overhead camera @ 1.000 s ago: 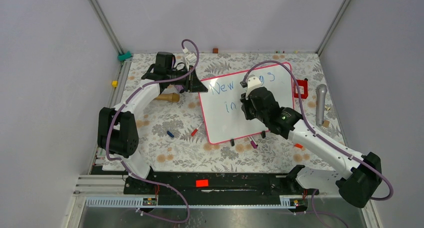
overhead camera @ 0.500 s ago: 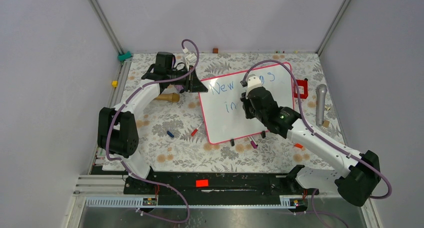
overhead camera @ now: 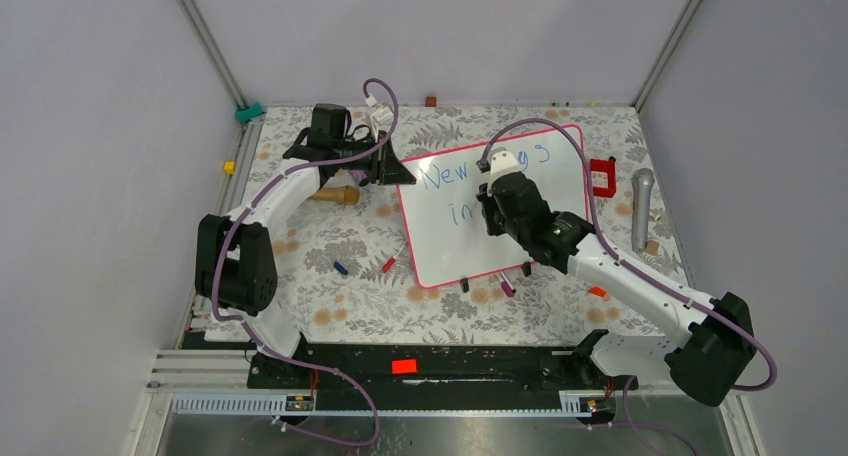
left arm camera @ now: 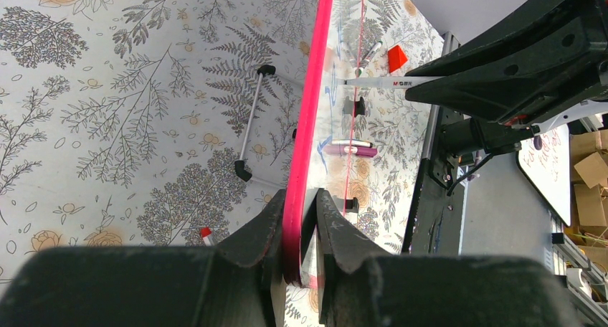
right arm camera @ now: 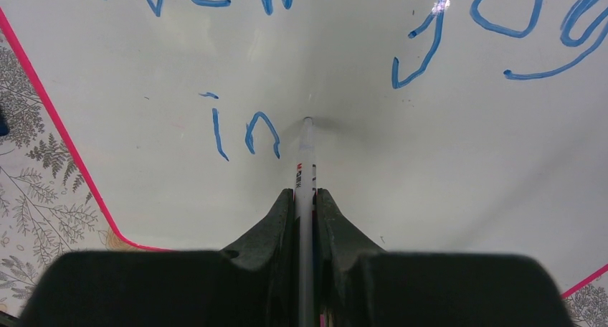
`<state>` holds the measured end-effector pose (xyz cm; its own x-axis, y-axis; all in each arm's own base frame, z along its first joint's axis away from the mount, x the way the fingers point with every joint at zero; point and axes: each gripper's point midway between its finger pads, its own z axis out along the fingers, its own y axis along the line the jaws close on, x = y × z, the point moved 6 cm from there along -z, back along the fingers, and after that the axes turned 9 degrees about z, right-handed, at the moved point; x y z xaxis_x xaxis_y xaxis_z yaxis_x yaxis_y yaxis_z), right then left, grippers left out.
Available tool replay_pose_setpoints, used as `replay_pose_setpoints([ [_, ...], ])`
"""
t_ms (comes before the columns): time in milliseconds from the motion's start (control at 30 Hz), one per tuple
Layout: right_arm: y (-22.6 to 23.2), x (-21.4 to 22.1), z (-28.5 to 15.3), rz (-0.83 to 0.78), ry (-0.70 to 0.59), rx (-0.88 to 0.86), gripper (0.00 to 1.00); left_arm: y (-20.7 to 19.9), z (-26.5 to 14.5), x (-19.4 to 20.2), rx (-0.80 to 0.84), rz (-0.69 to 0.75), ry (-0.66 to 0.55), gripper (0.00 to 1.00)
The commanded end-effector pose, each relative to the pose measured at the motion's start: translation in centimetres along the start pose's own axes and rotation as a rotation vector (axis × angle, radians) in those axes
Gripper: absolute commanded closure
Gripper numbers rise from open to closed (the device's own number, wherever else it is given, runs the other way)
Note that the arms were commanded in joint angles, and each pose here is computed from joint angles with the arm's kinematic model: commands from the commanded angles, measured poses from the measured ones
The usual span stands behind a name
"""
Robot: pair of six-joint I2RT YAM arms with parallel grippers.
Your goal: Write a sentence on the whiteboard
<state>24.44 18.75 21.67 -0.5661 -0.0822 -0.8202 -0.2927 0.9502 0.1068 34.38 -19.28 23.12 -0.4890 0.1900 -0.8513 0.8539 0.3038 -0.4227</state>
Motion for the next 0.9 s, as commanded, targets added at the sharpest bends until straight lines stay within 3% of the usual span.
replay_pose_setpoints([
  [0, 0.8, -2.0, 0.1, 0.021, -0.059, -0.045, 1.00, 1.4, 1.0, -0.4, -0.104, 0.167, 0.012, 0.88],
  [467, 0.5, 0.5, -0.6, 0.023, 0.031, -0.069, 1.00, 1.3, 0.9, -0.5, -0.106, 0.174, 0.008, 0.88],
  [867, -0.9, 0.7, -0.6, -0.008, 0.046, 0.043, 1.00, 1.4, 0.9, -0.5, -0.109, 0.175, 0.009, 0.88],
])
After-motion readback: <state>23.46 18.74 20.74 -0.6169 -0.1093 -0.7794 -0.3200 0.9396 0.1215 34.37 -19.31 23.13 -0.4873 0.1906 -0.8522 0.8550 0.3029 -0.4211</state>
